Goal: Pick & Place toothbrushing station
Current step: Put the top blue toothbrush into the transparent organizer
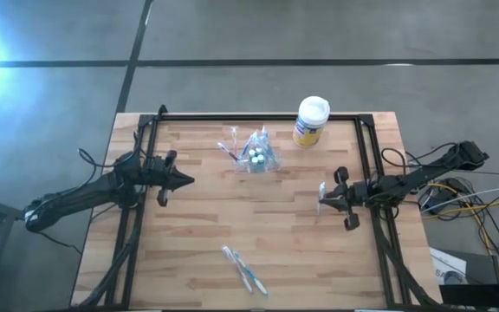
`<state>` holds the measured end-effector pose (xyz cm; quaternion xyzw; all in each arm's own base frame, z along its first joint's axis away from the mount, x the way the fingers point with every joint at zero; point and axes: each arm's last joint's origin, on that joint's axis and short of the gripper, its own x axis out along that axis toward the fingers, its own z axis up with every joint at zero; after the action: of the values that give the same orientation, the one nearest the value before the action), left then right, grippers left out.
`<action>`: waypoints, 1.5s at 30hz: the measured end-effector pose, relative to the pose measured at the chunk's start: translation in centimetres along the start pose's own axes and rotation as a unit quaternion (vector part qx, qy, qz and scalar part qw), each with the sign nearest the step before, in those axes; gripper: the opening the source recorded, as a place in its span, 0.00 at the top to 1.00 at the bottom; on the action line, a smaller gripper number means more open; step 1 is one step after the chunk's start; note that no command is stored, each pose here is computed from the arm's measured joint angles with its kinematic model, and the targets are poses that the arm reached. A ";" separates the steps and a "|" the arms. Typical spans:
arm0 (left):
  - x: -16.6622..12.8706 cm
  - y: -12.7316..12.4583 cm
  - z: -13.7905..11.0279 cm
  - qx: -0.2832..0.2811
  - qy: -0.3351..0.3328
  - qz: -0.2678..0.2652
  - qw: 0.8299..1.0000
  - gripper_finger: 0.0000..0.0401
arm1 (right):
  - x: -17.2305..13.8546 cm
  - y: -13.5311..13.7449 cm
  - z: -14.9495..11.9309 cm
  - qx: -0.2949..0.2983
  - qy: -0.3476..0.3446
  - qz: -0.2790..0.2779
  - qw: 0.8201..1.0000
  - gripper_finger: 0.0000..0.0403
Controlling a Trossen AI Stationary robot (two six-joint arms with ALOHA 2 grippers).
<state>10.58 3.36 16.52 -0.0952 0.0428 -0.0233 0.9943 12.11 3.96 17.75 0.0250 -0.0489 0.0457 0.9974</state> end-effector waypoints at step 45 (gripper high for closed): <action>-0.5 -0.7 3.3 0.036 -0.140 -0.021 0.989 0.89 | 6.9 0.9 6.8 -0.049 0.009 -0.087 0.995 0.94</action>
<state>10.39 3.30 19.97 -0.0629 -0.0999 -0.0325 0.9925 18.20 5.11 25.26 -0.0199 -0.0398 -0.0435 0.9981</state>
